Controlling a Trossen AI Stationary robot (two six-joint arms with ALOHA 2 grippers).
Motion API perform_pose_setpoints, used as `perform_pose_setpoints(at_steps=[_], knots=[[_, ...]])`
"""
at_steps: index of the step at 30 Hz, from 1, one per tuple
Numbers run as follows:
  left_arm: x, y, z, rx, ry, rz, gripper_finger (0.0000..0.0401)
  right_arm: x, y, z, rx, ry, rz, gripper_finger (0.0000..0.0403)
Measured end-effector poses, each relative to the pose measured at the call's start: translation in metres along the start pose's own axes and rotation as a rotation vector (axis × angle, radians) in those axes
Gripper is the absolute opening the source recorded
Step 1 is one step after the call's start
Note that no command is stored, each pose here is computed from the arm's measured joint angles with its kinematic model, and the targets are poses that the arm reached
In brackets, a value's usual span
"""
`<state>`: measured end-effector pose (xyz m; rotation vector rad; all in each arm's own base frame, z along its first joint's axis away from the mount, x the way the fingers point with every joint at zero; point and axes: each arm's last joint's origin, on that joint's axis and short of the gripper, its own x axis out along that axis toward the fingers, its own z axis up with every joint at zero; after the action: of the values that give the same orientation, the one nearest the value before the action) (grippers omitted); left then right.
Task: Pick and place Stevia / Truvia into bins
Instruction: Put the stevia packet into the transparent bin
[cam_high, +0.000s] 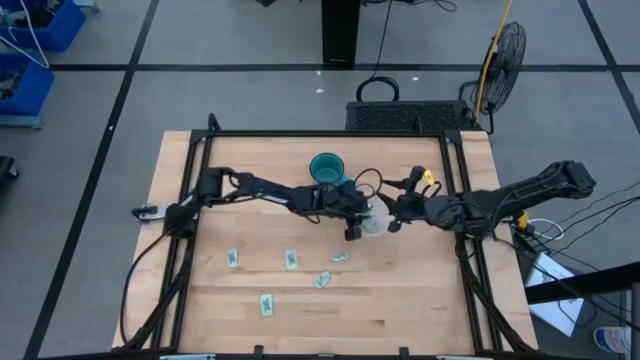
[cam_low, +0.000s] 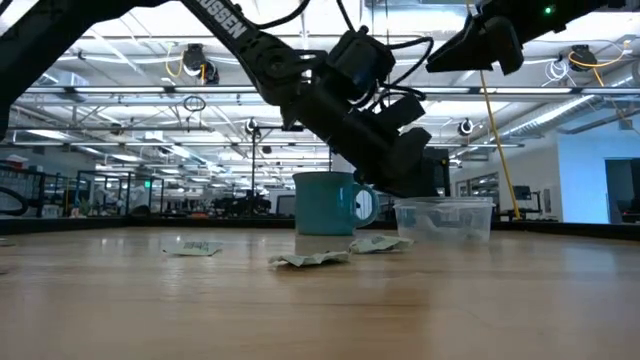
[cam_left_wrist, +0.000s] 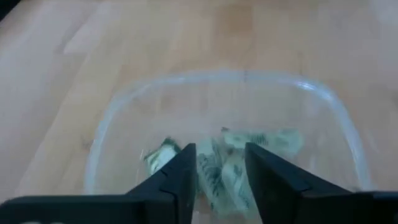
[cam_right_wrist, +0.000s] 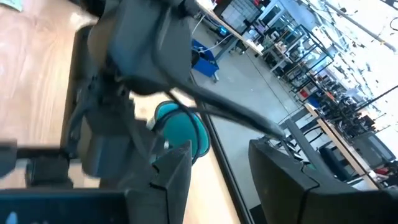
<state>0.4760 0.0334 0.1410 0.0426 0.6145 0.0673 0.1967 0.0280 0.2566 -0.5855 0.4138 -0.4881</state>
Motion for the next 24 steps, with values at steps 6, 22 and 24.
perform_pose_setpoints(at_steps=[6,22,24], knots=[[-0.052,0.004,0.036,0.031,0.023,0.025,0.0167,0.001,0.004,-0.006,-0.014,0.008,0.005,0.0153],[-0.265,0.008,0.07,-0.023,0.272,0.017,0.0127,0.004,0.01,0.015,0.103,-0.294,0.298,0.0153],[-0.281,0.006,0.064,-0.054,0.326,0.015,0.0126,0.008,0.014,0.017,0.09,-0.32,0.311,0.0153]])
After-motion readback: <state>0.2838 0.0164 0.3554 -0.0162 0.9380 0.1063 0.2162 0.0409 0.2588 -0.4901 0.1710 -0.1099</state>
